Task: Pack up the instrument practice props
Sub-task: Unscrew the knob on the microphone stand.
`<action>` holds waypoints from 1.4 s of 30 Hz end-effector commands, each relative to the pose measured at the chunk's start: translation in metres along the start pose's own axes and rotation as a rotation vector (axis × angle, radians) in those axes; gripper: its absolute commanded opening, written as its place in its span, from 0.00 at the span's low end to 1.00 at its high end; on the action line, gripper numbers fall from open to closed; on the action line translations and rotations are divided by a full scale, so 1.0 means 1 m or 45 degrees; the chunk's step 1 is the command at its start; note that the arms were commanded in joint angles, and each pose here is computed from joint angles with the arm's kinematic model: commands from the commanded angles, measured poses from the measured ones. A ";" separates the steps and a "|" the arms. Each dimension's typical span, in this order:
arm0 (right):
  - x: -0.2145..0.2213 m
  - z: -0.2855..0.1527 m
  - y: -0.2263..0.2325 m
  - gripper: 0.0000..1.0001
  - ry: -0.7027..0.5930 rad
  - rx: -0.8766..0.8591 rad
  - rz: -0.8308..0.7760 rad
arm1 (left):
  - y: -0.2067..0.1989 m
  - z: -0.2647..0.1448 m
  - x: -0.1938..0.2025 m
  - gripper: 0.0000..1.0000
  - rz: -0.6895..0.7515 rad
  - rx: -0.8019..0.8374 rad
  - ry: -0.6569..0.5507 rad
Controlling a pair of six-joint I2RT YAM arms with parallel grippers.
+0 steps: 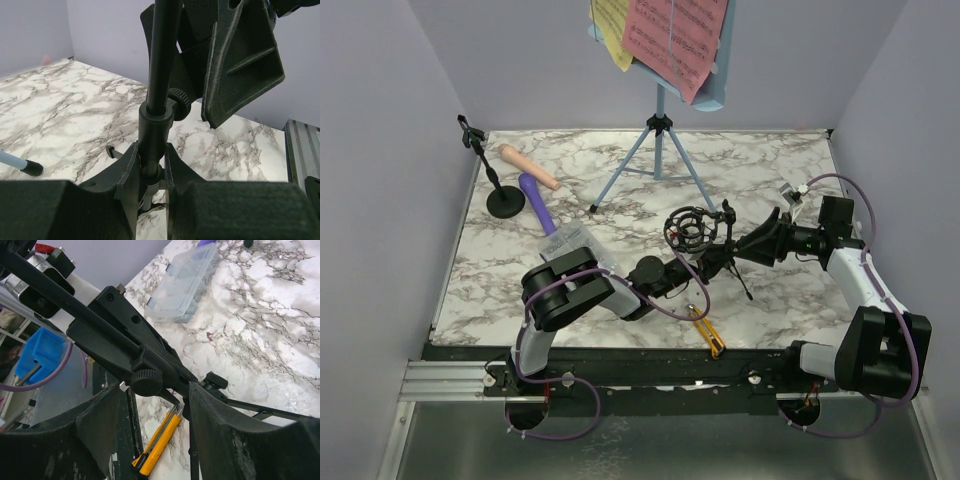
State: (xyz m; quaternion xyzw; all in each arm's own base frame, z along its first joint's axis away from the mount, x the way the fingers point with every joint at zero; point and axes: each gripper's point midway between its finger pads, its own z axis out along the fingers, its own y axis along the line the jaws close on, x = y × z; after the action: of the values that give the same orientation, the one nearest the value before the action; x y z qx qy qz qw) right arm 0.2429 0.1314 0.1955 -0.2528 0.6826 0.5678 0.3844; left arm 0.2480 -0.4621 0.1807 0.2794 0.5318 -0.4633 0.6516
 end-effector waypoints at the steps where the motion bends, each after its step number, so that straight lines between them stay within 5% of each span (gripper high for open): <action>1: -0.005 0.001 0.003 0.60 -0.003 -0.030 -0.017 | -0.007 0.009 -0.030 0.00 0.001 0.014 -0.136; 12: -0.008 0.001 0.009 0.49 -0.009 -0.052 -0.054 | -0.006 0.007 -0.025 0.00 -0.002 0.006 -0.113; 27: -0.012 0.001 0.011 0.48 -0.011 -0.051 -0.076 | -0.004 0.005 -0.015 0.00 0.001 -0.006 -0.079; 42: -0.013 0.000 0.011 0.17 -0.007 -0.047 -0.159 | -0.002 0.001 -0.013 0.00 -0.013 -0.025 -0.066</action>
State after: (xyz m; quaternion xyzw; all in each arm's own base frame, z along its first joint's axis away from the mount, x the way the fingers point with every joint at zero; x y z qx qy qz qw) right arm 0.2429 0.1320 0.1998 -0.2773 0.6693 0.5609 0.4006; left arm 0.2475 -0.4628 0.1779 0.2766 0.5381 -0.4600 0.6499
